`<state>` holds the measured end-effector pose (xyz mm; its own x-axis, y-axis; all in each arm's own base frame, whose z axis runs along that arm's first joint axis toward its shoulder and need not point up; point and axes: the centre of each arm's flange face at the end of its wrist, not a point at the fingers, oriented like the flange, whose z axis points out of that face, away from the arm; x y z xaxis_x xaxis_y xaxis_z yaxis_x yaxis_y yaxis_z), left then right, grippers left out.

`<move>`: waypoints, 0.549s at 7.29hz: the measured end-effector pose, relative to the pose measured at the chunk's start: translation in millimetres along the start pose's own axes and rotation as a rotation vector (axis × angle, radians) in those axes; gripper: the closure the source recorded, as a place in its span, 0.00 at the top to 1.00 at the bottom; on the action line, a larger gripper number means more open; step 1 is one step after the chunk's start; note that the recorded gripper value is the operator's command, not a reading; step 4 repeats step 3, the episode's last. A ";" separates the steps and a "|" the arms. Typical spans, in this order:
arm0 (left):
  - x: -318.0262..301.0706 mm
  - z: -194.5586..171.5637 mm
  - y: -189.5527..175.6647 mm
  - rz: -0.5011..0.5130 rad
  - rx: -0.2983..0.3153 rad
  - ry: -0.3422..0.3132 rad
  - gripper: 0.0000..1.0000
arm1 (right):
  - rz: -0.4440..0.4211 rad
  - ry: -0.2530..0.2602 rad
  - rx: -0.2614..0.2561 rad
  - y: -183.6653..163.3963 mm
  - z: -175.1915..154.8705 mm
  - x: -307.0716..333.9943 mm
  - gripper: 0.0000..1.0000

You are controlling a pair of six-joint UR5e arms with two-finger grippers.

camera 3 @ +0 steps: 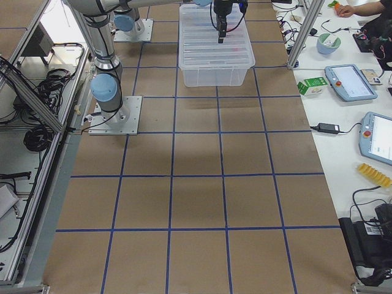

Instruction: Place red block in blue tray from box

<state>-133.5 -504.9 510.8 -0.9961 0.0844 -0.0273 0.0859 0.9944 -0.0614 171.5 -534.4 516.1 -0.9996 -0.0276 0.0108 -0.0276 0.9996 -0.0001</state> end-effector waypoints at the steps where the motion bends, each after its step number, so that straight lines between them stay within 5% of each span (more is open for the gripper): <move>1: 0.2 -0.3 1.2 -0.001 0.000 0.001 1.00 | 0.000 -0.001 0.000 0.0 0.0 0.0 1.00; 4: 0.4 -0.2 5.7 -0.003 -0.001 0.000 1.00 | 0.000 -0.003 -0.001 0.1 0.0 -0.2 1.00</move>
